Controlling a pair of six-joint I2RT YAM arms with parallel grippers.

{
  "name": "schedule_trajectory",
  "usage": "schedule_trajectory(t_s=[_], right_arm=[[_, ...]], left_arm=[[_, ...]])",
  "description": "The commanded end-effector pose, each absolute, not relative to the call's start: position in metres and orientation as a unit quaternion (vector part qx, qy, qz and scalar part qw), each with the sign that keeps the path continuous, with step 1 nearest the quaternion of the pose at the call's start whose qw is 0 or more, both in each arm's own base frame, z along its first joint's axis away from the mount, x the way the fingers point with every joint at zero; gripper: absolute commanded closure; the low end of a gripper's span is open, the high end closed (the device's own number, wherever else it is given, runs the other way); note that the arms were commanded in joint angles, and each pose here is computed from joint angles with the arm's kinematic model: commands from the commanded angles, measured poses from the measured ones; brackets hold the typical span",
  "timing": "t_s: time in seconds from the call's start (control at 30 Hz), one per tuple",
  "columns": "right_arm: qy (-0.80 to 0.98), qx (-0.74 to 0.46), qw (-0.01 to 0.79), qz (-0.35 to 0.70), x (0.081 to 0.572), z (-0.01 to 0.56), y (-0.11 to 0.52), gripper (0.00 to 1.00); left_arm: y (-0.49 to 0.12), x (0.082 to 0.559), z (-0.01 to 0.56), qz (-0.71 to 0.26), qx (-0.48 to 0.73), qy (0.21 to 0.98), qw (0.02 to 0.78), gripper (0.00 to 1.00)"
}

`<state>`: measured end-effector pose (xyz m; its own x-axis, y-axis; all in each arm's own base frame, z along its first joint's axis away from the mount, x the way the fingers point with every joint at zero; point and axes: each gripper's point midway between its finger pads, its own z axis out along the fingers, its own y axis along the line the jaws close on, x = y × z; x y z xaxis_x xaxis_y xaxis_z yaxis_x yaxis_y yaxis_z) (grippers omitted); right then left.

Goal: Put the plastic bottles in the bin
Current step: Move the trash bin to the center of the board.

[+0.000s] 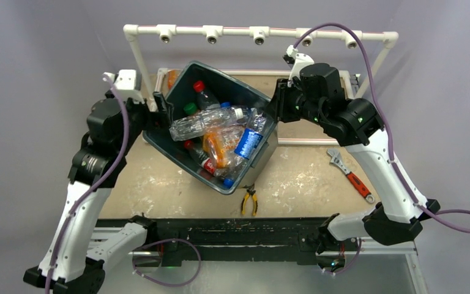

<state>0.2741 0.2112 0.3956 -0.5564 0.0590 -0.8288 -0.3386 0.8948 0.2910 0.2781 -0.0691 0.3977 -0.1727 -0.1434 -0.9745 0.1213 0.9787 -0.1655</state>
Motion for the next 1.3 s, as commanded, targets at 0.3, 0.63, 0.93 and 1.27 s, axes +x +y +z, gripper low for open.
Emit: schedule_trajectory(t_s=[0.3,0.63,0.93,1.27], right_arm=[[0.807,-0.080,0.533,0.242,0.270,0.434,0.201,1.00],[0.800,-0.076,0.539,0.252,0.269,0.443,0.202,1.00],[0.780,-0.045,0.573,0.248,0.263,0.479,0.183,1.00],[0.781,-0.016,0.578,0.237,0.248,0.477,0.160,1.00]], left_arm=[[-0.101,0.306,0.354,-0.110,0.076,0.813,0.567,0.27],[-0.135,0.301,0.373,-0.201,0.110,0.789,0.570,0.80],[-0.168,0.274,0.448,-0.327,0.133,0.717,0.601,1.00],[-0.209,0.238,0.474,-0.460,0.126,0.668,0.571,1.00]])
